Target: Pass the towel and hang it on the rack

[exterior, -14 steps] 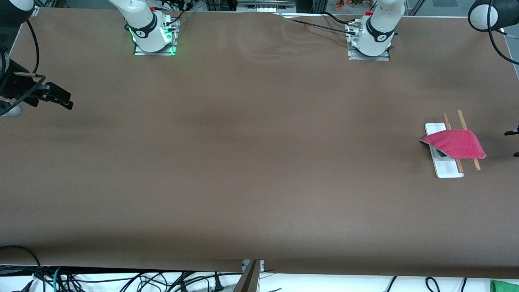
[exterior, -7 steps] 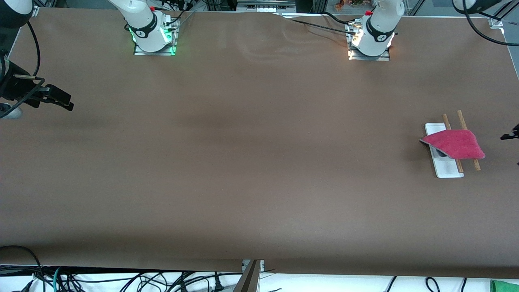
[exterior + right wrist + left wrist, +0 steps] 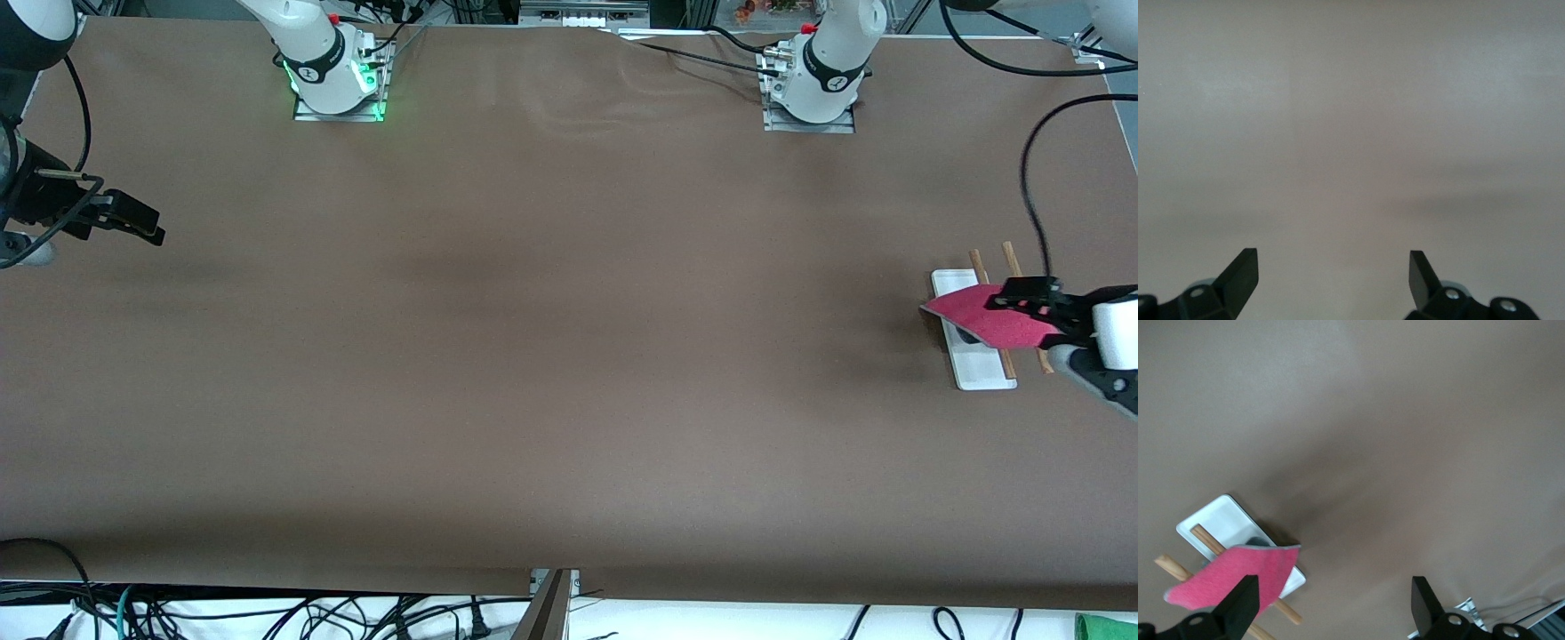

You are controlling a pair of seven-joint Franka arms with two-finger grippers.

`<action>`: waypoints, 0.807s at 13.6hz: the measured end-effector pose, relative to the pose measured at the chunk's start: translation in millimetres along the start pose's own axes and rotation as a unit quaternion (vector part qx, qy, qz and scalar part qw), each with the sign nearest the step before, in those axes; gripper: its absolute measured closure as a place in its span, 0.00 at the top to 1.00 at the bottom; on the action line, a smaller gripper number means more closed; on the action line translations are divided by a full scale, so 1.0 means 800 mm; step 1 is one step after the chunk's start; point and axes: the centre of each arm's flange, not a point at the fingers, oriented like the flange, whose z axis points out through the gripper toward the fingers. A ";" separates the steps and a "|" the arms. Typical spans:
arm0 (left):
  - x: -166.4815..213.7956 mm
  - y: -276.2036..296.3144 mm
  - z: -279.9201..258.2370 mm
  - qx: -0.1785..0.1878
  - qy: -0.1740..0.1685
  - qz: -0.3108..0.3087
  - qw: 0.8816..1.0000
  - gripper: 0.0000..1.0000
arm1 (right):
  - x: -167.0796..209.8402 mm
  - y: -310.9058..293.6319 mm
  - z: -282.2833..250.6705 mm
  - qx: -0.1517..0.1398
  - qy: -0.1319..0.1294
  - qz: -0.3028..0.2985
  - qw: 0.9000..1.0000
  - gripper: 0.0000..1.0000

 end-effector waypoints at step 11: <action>-0.060 0.127 -0.002 0.100 0.175 -0.157 0.967 1.00 | 0.000 0.001 0.001 0.000 0.000 -0.001 1.000 1.00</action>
